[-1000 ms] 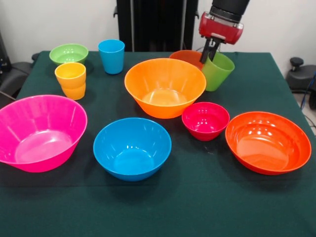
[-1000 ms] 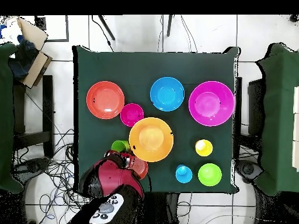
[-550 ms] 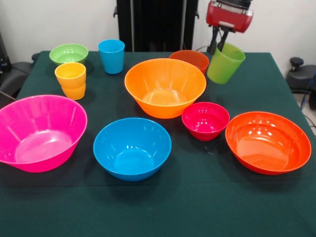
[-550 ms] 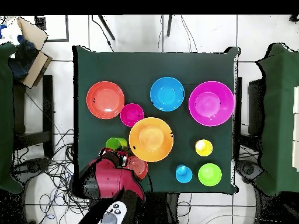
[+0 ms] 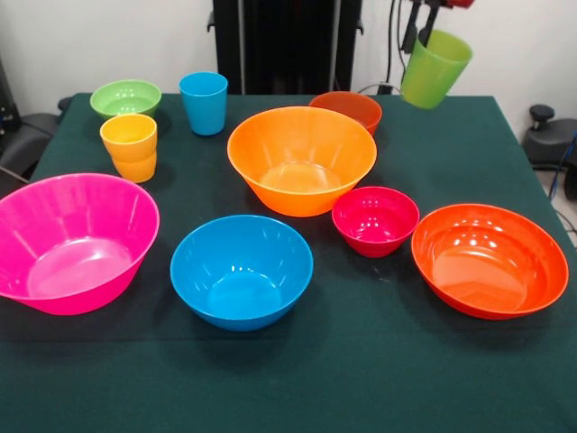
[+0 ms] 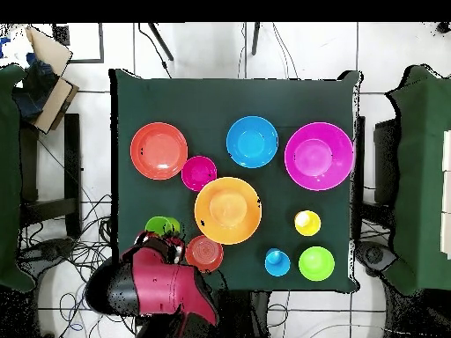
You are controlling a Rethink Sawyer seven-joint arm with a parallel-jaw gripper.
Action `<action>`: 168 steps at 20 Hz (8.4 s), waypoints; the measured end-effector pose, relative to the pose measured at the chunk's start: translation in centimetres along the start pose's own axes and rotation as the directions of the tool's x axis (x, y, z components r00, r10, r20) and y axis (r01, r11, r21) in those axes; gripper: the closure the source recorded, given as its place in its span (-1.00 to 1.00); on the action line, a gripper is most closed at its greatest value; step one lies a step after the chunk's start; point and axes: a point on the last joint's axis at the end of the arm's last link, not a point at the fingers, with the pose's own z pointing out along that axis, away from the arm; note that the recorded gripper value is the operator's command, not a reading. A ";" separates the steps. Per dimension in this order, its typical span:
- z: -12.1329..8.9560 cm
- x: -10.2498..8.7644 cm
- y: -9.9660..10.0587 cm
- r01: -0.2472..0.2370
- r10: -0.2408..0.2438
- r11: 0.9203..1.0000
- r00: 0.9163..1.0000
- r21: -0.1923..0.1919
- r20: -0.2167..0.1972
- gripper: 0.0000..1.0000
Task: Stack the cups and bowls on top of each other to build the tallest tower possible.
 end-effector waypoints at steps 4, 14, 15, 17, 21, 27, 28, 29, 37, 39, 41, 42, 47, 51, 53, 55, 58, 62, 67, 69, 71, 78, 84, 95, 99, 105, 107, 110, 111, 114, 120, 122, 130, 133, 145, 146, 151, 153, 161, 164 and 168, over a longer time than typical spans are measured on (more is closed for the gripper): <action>-1.5 -0.9 -0.8 -0.037 0.037 0.999 0.999 -0.019 -0.016 1.00; -2.9 -3.6 -4.3 -0.135 0.133 0.990 0.991 -0.050 -0.025 1.00; -2.8 -3.7 -4.6 -0.137 0.136 0.989 0.990 -0.050 -0.026 1.00; -2.5 -4.0 -5.1 -0.139 0.138 0.989 0.990 -0.048 -0.029 1.00; -1.9 -4.3 -6.4 -0.131 0.129 0.990 0.991 -0.043 -0.033 1.00; -1.3 -3.8 -6.8 -0.081 0.079 0.996 0.996 -0.037 -0.038 1.00; -1.2 -3.7 -6.8 -0.075 0.074 0.997 0.997 -0.036 -0.039 1.00; -1.1 -3.6 -6.7 -0.068 0.067 0.997 0.997 -0.035 -0.041 1.00; 0.3 -3.1 -7.6 -0.023 0.020 0.999 0.999 -0.042 -0.050 1.00; 0.7 -3.4 -8.6 -0.026 0.024 0.999 0.999 -0.045 -0.047 1.00; 1.1 -3.6 -9.6 -0.029 0.027 0.998 0.999 -0.047 -0.041 1.00; 1.2 -3.7 -9.9 -0.029 0.027 0.998 0.999 -0.047 -0.038 1.00; 1.8 -4.2 -11.8 -0.036 0.034 0.998 0.999 -0.058 -0.038 1.00; 1.9 -4.5 -12.0 -0.035 0.032 0.997 0.999 -0.069 -0.037 1.00; 2.0 -4.6 -11.4 -0.025 0.023 0.997 0.999 -0.078 -0.037 1.00; 2.2 -4.8 -11.0 -0.017 0.014 0.996 0.999 -0.083 -0.035 1.00; 2.7 -5.6 -10.4 -0.009 0.007 0.996 1.000 -0.089 -0.031 1.00; 3.9 -7.1 -9.6 -0.002 -0.001 0.995 1.000 -0.100 -0.023 1.00; 5.5 -9.4 -8.2 0.006 -0.009 0.992 1.000 -0.127 -0.027 1.00; 5.9 -10.1 -8.2 -0.002 -0.003 0.991 0.999 -0.135 -0.037 1.00; 6.2 -10.5 -8.4 -0.010 0.003 0.990 0.999 -0.140 -0.047 1.00; 6.0 -12.2 -10.6 -0.063 0.049 0.985 0.995 -0.163 -0.089 1.00; 3.9 -14.2 -12.7 -0.095 0.082 0.979 0.994 -0.183 -0.075 1.00; 2.4 -14.5 -10.5 -0.049 0.039 0.978 0.998 -0.204 -0.054 1.00; 2.1 -14.7 -10.4 -0.046 0.034 0.977 0.998 -0.209 -0.059 1.00; 1.8 -15.6 -11.8 -0.067 0.053 0.975 0.996 -0.213 -0.073 1.00; 1.7 -16.0 -12.5 -0.078 0.063 0.974 0.995 -0.214 -0.075 1.00; 1.6 -16.4 -13.3 -0.089 0.074 0.973 0.994 -0.214 -0.079 1.00; 1.6 -16.5 -13.6 -0.091 0.076 0.973 0.994 -0.214 -0.080 1.00; 1.7 -16.7 -14.7 -0.097 0.080 0.973 0.993 -0.211 -0.087 1.00; 2.0 -17.0 -16.2 -0.083 0.067 0.974 0.994 -0.210 -0.083 1.00; 2.2 -16.9 -16.2 -0.075 0.059 0.975 0.995 -0.211 -0.081 1.00; 2.2 -16.7 -15.6 -0.035 0.021 0.976 0.997 -0.215 -0.069 1.00; 2.2 -16.6 -15.1 -0.013 0.000 0.976 0.998 -0.219 -0.061 1.00; 2.3 -16.3 -14.9 0.031 -0.042 0.977 0.998 -0.211 -0.045 -1.00; 2.4 -16.3 -15.0 0.035 -0.045 0.977 0.998 -0.210 -0.044 -1.00; 2.4 -16.2 -14.9 0.045 -0.054 0.977 0.998 -0.207 -0.040 -1.00; 2.4 -16.1 -14.7 0.048 -0.057 0.977 0.998 -0.208 -0.040 -1.00; 2.3 -16.0 -14.3 0.054 -0.064 0.976 0.997 -0.209 -0.039 -1.00; 2.2 -16.0 -14.0 0.059 -0.069 0.976 0.997 -0.210 -0.038 -1.00; 2.1 -16.0 -12.8 0.079 -0.088 0.973 0.996 -0.216 -0.033 -1.00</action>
